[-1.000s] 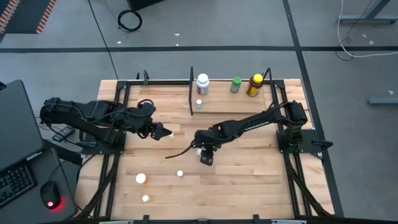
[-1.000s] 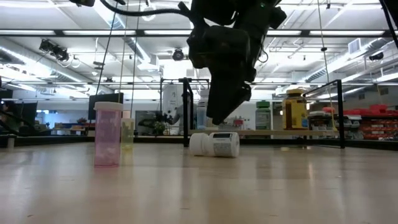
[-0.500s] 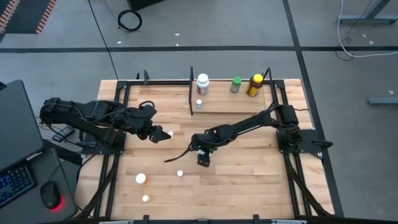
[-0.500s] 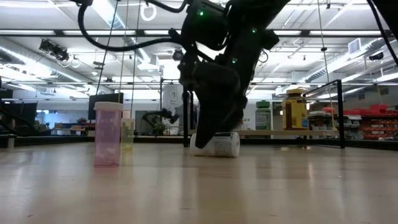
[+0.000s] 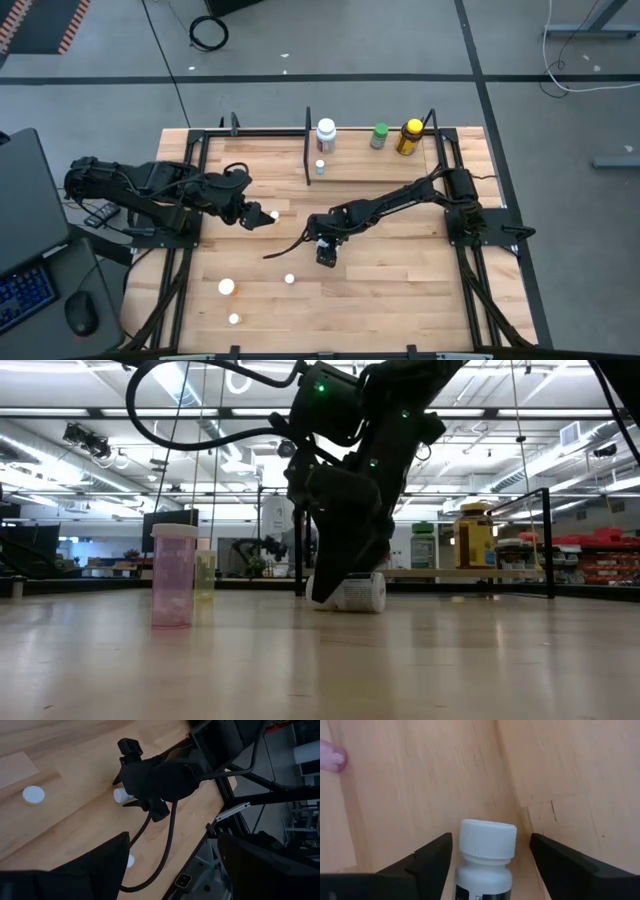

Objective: Pick and place medicine bottles onto shelf by color
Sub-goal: Put the small white bottle pill bottle on the shelf

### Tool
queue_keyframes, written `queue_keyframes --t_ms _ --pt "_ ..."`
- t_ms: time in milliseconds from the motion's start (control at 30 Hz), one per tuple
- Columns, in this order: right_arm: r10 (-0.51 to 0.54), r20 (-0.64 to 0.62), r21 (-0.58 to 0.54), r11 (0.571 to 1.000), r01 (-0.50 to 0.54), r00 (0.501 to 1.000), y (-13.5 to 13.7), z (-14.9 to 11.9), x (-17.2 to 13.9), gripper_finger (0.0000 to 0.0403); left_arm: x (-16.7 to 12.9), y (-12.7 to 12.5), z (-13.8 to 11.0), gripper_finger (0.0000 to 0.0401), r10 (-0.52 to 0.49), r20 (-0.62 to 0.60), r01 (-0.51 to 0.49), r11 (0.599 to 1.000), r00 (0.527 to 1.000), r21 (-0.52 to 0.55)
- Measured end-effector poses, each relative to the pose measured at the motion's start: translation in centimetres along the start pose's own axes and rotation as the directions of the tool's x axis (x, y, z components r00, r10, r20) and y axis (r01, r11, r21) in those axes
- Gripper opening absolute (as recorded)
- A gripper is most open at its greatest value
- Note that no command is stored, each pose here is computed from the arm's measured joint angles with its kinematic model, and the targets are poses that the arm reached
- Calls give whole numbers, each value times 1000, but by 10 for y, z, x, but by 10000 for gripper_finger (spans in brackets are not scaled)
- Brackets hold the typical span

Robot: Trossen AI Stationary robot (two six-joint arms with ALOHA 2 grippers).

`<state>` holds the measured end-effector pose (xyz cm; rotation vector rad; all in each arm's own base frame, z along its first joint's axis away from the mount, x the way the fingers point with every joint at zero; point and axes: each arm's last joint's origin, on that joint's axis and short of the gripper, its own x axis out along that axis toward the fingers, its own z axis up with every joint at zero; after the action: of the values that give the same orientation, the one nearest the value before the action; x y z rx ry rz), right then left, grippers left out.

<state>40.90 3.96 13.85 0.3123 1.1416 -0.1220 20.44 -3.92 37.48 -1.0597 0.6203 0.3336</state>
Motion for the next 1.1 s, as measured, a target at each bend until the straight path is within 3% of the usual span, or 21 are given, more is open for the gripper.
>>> queue_keyframes --t_ms 433,667,1100 --pt "23 88 13 1000 -24 996 3 8 1 208 0 0 0 306 -1 1 1 1000 1000 -8" --pt "35 8 1 999 -35 999 -1 3 0 163 0 0 0 306 -1 1 1 1000 1000 -9" --pt "36 -53 -34 999 -38 998 -2 -2 -1 259 0 0 0 306 -2 1 2 1000 1000 -9"
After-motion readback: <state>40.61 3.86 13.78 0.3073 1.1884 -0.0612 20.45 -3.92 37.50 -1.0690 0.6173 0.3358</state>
